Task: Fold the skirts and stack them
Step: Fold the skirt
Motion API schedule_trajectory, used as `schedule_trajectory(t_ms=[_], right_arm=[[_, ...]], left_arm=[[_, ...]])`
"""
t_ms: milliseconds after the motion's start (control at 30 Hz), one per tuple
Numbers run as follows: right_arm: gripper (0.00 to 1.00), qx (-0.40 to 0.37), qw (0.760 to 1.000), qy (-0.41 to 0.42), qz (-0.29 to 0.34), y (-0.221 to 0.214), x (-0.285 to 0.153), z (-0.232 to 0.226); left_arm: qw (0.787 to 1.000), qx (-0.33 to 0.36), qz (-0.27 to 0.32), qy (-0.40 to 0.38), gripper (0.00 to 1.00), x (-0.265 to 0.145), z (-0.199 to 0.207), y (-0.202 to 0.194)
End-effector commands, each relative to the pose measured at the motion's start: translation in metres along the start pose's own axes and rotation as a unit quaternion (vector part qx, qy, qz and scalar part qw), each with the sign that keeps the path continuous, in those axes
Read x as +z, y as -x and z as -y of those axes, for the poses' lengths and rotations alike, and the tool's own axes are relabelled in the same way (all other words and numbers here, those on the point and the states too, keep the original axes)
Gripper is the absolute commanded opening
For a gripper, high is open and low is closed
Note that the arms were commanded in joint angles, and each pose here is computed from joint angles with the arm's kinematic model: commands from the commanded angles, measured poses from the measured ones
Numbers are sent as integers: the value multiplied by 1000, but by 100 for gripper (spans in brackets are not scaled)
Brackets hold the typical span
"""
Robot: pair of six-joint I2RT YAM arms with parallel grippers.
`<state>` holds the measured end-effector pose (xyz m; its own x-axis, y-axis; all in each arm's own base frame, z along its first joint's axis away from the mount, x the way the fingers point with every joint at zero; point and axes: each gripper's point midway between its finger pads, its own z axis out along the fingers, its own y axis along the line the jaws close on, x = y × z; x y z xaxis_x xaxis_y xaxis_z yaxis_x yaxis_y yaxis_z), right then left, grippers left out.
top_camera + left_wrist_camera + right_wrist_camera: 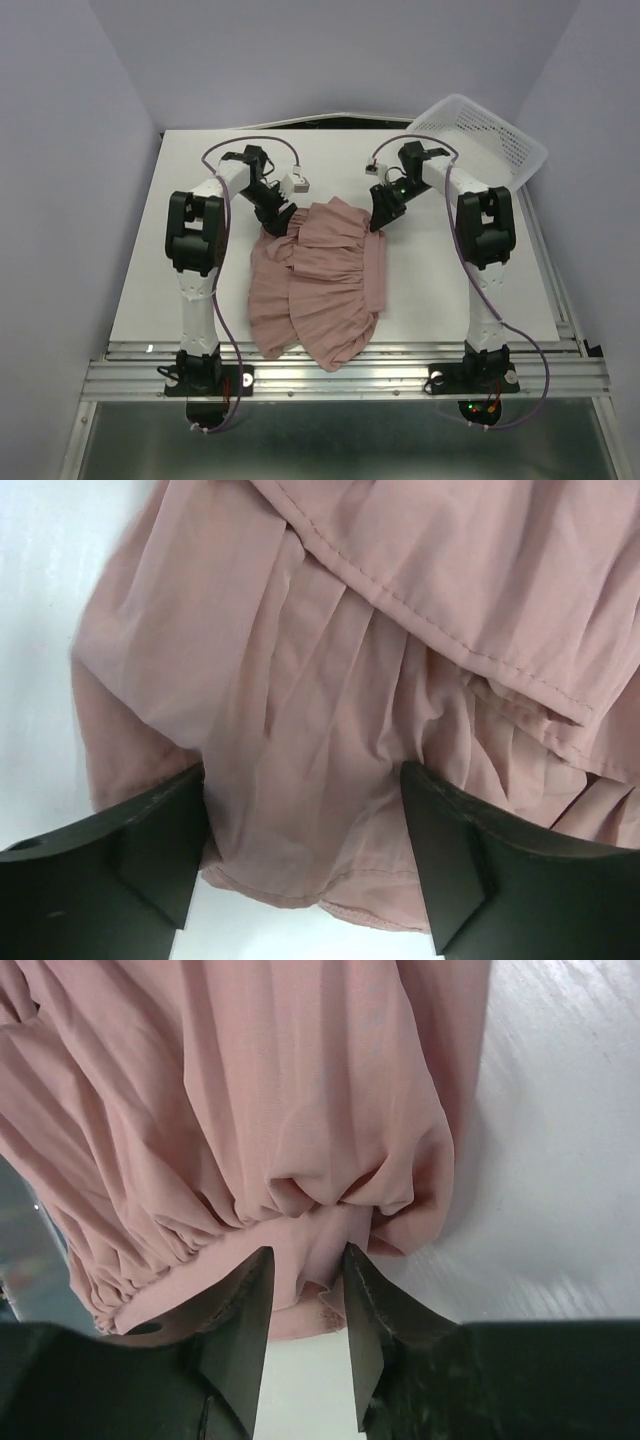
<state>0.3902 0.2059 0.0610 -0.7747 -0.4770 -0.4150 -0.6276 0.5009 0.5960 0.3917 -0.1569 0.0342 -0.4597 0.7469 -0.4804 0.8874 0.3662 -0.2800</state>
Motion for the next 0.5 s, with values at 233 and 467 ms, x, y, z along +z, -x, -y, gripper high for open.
schedule_trajectory(t_ms=[233,467], right_arm=[[1,-53,996,-15,74,33,-13,-6],[1,-157,969,-97,165,98,-64,-17]], left_arm=[[998,-16,46,39,0,-15,-25,31],[982,28,119,144,0,-90,-62,96]])
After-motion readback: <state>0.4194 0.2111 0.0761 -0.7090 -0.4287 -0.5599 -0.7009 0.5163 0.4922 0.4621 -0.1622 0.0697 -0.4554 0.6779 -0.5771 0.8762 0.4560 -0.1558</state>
